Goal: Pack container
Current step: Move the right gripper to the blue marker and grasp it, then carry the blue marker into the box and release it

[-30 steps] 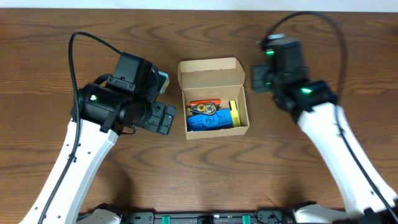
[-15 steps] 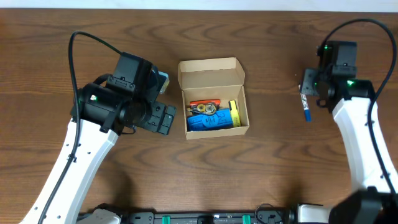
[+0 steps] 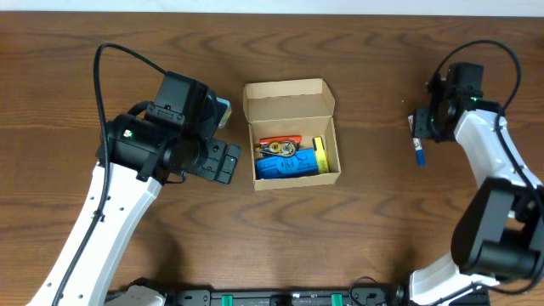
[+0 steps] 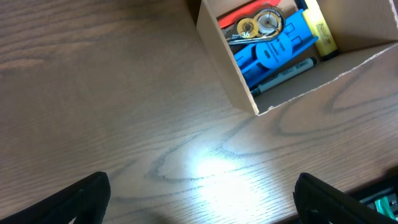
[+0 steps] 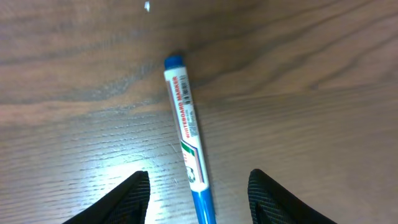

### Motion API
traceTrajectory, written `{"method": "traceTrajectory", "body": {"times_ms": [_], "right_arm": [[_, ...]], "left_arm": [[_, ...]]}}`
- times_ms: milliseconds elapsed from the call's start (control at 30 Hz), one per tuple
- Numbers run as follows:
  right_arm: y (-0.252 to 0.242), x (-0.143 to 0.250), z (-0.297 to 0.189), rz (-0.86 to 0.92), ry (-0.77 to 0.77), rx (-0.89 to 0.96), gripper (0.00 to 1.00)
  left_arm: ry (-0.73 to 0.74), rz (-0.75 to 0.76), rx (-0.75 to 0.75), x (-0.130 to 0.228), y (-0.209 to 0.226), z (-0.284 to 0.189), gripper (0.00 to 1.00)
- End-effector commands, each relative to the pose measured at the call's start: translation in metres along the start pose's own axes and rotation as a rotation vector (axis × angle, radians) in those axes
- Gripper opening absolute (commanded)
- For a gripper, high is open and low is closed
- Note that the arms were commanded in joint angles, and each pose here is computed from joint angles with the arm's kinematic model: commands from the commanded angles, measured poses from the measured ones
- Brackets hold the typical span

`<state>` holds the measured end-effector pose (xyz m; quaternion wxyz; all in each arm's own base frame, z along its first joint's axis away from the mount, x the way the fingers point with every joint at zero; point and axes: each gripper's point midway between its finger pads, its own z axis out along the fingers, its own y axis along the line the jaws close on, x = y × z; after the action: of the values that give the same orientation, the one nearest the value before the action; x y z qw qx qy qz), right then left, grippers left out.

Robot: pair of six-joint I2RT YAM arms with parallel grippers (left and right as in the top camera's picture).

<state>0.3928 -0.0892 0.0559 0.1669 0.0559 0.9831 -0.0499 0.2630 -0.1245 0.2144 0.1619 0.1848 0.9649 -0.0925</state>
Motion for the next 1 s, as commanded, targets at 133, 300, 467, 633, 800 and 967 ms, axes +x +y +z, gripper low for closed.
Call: {"method": "traceTrajectory", "body": {"times_ms": [133, 300, 467, 633, 800, 967], "right_arm": [[0.007, 0.018, 0.041, -0.058, 0.085, -0.049, 0.53], [0.013, 0.025, 0.059, -0.081, 0.115, -0.079, 0.50], [0.015, 0.029, 0.067, -0.074, 0.127, -0.099, 0.43], [0.014, 0.032, 0.073, -0.070, 0.139, -0.100, 0.19], [0.015, 0.031, 0.072, -0.064, 0.135, -0.107, 0.06], [0.037, 0.014, 0.053, -0.041, 0.087, -0.243, 0.02]], "left_arm": [[0.006, 0.007, -0.002, 0.002, 0.001, 0.000, 0.95], [0.006, 0.007, -0.002, 0.002, 0.001, 0.000, 0.95], [0.006, 0.007, -0.002, 0.002, 0.001, 0.000, 0.95], [0.006, 0.007, -0.002, 0.002, 0.001, 0.000, 0.95], [0.006, 0.007, -0.002, 0.002, 0.001, 0.000, 0.95], [0.006, 0.007, -0.002, 0.002, 0.001, 0.000, 0.95]]}}
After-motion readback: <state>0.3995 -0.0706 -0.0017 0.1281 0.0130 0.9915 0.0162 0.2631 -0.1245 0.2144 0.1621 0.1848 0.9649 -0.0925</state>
